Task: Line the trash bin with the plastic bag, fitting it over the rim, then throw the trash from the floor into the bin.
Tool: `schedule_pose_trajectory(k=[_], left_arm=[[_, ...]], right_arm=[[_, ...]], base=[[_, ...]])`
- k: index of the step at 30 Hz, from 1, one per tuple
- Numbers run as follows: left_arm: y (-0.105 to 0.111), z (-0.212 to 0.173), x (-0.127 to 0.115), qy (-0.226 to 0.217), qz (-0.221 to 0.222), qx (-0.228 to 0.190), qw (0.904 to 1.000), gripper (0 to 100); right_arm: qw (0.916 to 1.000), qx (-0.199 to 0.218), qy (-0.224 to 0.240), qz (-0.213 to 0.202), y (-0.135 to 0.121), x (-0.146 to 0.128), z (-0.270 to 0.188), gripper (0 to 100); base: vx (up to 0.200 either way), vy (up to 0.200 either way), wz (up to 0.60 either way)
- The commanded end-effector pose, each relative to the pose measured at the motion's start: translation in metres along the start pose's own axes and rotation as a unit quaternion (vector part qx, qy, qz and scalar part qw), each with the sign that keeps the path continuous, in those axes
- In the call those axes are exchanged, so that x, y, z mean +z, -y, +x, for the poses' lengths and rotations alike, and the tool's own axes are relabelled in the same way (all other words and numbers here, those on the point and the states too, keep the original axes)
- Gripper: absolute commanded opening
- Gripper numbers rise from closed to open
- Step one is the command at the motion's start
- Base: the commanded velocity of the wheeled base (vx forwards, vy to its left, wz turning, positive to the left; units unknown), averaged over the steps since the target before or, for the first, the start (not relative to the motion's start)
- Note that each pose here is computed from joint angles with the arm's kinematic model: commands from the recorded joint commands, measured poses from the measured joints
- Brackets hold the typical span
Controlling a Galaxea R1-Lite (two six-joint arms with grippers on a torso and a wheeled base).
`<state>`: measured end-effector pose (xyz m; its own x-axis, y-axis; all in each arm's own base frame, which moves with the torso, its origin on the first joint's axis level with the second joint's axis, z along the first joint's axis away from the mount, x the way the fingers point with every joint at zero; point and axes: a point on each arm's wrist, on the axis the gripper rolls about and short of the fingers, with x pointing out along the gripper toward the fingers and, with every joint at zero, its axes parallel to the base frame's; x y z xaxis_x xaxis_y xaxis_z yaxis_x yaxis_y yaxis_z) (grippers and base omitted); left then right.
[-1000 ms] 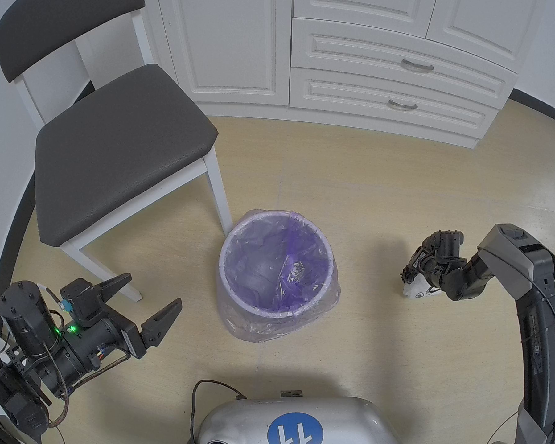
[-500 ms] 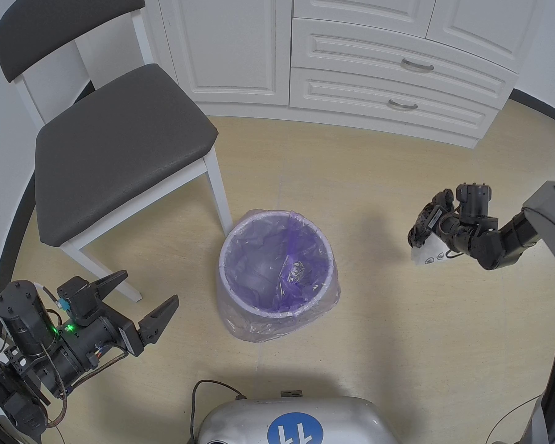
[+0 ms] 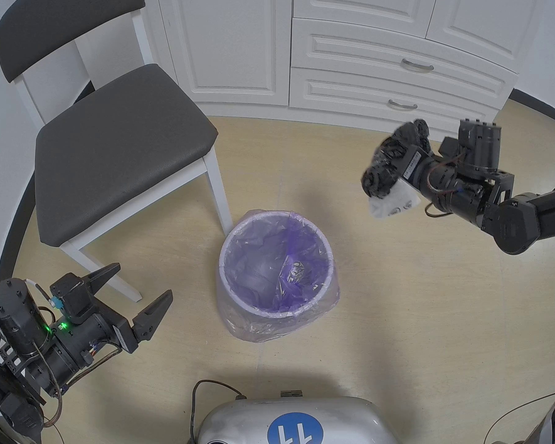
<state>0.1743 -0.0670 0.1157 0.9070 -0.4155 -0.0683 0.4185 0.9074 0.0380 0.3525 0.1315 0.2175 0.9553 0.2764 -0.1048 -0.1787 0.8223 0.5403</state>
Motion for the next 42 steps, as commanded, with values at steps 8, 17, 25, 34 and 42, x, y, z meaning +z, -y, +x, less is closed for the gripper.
schedule_pose_trajectory(k=[8,17,25,34,42], left_arm=[[-0.002,0.0,-0.002,-0.005,0.029,0.006,0.9995,100],[-0.015,-0.001,0.001,0.0,0.041,0.046,0.9981,100],[-0.024,-0.007,0.009,0.021,0.053,0.075,0.9956,100],[-0.027,-0.01,0.015,0.036,0.054,0.084,0.9943,100],[-0.028,-0.01,0.012,0.029,0.057,0.087,0.9942,100]], right_arm=[[0.9836,0.164,-0.076,0.012,-0.055,-0.012,-0.033,0],[0.9765,0.145,-0.151,0.049,-0.047,-0.052,-0.052,0],[0.9678,0.15,-0.19,0.069,-0.06,-0.081,-0.048,0],[0.9664,0.206,-0.138,0.069,-0.081,-0.075,-0.016,0],[0.9573,0.252,-0.125,0.065,-0.085,-0.083,0.015,0]], base=[[0.0,0.0,0.0],[0.0,0.0,0.0],[0.0,0.0,0.0],[0.0,0.0,0.0],[0.0,0.0,0.0]])
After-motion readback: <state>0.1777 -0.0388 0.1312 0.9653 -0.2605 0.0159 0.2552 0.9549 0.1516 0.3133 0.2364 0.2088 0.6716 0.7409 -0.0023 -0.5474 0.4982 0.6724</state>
